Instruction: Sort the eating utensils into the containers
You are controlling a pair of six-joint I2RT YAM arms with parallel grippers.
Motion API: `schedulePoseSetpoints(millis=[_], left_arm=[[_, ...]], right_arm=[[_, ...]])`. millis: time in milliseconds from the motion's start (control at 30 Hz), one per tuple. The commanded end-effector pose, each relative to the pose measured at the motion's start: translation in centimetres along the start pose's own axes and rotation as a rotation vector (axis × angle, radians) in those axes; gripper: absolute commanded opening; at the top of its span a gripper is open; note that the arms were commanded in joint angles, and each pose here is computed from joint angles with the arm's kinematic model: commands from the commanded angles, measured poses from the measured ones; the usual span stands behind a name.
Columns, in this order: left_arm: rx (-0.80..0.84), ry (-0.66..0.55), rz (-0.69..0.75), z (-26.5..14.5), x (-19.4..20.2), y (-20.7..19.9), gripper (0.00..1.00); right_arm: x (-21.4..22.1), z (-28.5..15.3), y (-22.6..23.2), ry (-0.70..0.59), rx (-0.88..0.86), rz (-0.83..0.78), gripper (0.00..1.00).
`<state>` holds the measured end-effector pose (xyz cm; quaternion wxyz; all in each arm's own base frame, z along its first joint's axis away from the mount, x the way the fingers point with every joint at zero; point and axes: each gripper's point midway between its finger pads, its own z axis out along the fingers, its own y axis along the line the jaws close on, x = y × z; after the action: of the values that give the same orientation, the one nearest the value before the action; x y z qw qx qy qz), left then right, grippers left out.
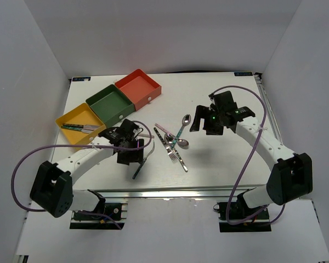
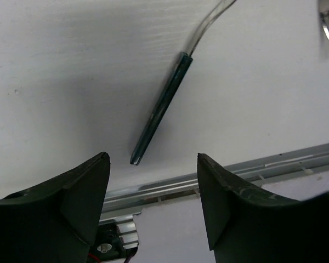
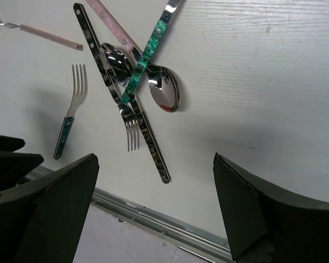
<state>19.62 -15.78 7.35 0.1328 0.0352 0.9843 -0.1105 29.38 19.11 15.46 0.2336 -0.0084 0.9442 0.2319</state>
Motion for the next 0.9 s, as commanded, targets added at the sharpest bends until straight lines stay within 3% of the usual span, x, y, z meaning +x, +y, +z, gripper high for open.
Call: schedulePoseSetpoints(millis=[0,167,433,500,600,667,767,867], left_arm=[[0.005,-0.021,0.005,1.5,-0.4,-0.2,0.74],[-0.01,-0.024,-0.009,3.8,-0.3,0.0,0.68],[-0.146,-0.009,0.038,5.8,0.0,0.3,0.42],[-0.176,-0.015,0.049,6.2,-0.1,0.6,0.4],[-0.202,0.002,0.065,6.5,0.2,0.8,0.24],[-0.203,0.008,0.084,6.4,0.1,0.4,0.03],[-0.191,-0.028,0.12,4.4,-1.5,-1.0,0.0],[-0.174,-0.174,0.106,0.5,-5.1,-2.5,0.0]], right_arm=[[-2.0,-0.9,1.8,-0.063,-0.065,-0.026,0.89],[-2.4,-1.2,2.2,-0.071,-0.077,-0.03,0.89],[-2.8,-1.5,2.3,-0.077,-0.072,-0.041,0.89],[-2.9,-1.5,2.4,-0.082,-0.074,-0.04,0.89],[-3.1,-1.7,2.5,-0.085,-0.072,-0.047,0.89],[-3.2,-1.8,2.5,-0.088,-0.068,-0.048,0.89],[-3.3,-1.8,2.2,-0.089,-0.059,-0.053,0.89],[-3.3,-1.8,2.1,-0.089,-0.056,-0.052,0.89]])
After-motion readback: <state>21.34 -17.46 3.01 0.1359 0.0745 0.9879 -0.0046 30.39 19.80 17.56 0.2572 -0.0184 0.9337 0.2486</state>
